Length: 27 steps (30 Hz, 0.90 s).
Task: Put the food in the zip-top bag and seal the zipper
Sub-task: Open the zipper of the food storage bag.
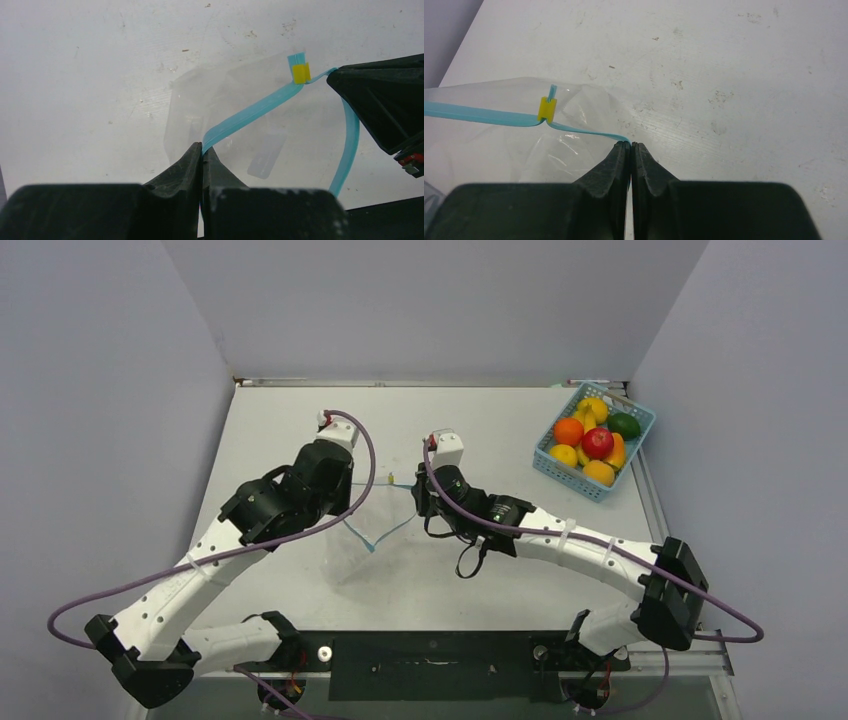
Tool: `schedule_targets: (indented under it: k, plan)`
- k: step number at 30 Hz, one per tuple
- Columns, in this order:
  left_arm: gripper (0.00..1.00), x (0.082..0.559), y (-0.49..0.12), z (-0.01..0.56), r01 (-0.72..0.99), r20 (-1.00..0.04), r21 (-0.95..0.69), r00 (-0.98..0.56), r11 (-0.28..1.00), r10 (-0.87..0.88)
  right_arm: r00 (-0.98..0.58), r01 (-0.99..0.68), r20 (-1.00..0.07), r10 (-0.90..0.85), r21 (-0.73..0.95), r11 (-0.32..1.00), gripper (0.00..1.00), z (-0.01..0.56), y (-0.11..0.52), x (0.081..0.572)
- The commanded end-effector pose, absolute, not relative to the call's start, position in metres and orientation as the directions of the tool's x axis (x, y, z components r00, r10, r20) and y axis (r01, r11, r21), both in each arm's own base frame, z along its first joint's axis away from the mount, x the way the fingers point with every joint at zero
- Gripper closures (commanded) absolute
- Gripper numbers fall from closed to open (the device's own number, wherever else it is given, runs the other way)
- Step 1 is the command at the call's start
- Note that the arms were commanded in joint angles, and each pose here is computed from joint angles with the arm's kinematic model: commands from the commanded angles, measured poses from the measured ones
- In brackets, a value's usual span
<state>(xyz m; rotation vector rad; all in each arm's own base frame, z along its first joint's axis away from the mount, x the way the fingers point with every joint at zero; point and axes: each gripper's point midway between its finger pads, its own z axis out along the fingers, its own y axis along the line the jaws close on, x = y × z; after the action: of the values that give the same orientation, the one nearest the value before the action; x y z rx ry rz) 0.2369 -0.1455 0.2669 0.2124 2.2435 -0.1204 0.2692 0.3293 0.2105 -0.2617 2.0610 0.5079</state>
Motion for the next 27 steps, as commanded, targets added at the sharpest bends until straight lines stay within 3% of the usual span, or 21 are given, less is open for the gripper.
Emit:
schedule_targets:
  k: [1,18,23,27]
  plan:
    - [1.0,0.251,-0.131,0.274,0.121,-0.818,0.066,-0.562,0.99,0.123,-0.501,-0.359,-0.864,0.048,0.258,0.897,0.95,0.195,0.327,0.293]
    - [1.0,0.265,-0.13,0.246,0.07,-0.829,0.201,-0.52,0.977,0.208,-0.515,-0.394,-0.854,0.076,0.315,0.864,0.95,0.158,0.342,0.32]
    - [1.0,0.264,-0.128,0.244,0.063,-0.848,0.173,-0.498,0.983,0.182,-0.516,-0.415,-0.854,0.073,0.324,0.85,0.78,0.166,0.344,0.316]
    - [1.0,0.261,-0.129,0.244,0.077,-0.857,0.148,-0.488,0.986,0.167,-0.516,-0.429,-0.853,0.083,0.341,0.837,0.73,0.175,0.345,0.311]
